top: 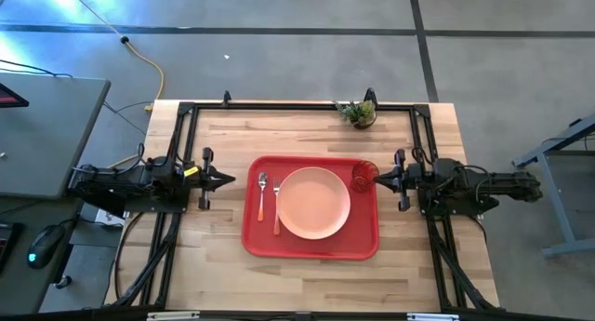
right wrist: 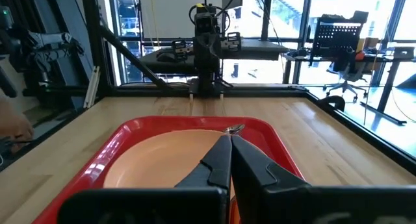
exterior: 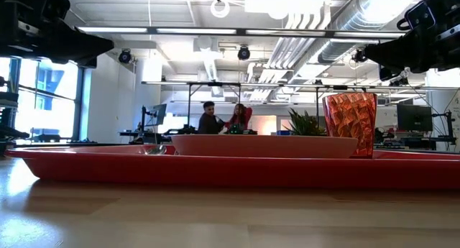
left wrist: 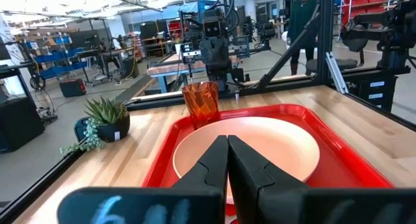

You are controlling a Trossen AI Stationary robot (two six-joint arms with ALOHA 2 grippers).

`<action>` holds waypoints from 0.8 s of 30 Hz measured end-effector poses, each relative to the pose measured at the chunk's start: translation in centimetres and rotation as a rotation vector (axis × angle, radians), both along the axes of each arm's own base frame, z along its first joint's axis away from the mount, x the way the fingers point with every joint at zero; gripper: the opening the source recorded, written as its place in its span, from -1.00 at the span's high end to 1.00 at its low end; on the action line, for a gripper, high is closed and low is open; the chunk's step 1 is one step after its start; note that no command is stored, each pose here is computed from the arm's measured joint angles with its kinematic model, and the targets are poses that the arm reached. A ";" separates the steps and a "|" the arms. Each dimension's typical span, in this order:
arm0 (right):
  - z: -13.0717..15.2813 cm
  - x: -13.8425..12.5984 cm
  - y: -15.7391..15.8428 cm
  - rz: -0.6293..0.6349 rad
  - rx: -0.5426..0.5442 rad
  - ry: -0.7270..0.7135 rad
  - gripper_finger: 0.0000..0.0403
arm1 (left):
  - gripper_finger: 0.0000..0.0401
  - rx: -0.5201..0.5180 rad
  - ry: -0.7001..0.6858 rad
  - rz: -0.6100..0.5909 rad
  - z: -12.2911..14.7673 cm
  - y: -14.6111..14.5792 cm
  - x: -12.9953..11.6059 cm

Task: Pick and place plate/cup/fork/spoon on tray
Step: Return to Home Position

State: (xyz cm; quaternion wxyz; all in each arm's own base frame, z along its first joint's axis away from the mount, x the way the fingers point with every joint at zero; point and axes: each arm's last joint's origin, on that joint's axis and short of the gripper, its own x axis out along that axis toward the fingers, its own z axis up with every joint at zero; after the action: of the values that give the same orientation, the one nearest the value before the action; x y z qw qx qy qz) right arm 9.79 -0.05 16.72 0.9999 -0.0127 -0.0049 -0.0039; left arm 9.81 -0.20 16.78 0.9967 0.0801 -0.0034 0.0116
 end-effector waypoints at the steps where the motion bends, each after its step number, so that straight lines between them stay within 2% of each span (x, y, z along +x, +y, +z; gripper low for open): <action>1: 0.0 0.0 0.0 0.000 0.000 0.000 1.00 | 1.00 0.000 0.000 0.000 0.0 0.0 0.0; 24: 0.0 0.0 0.0 -0.001 0.000 0.002 1.00 | 1.00 -0.001 0.000 0.002 0.0 0.0 0.0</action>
State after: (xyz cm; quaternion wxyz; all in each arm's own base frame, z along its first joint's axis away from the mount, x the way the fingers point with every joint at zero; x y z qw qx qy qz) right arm 9.79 -0.06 16.70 0.9999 -0.0129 -0.0040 -0.0042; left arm 9.81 -0.19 16.78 0.9967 0.0799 -0.0033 0.0127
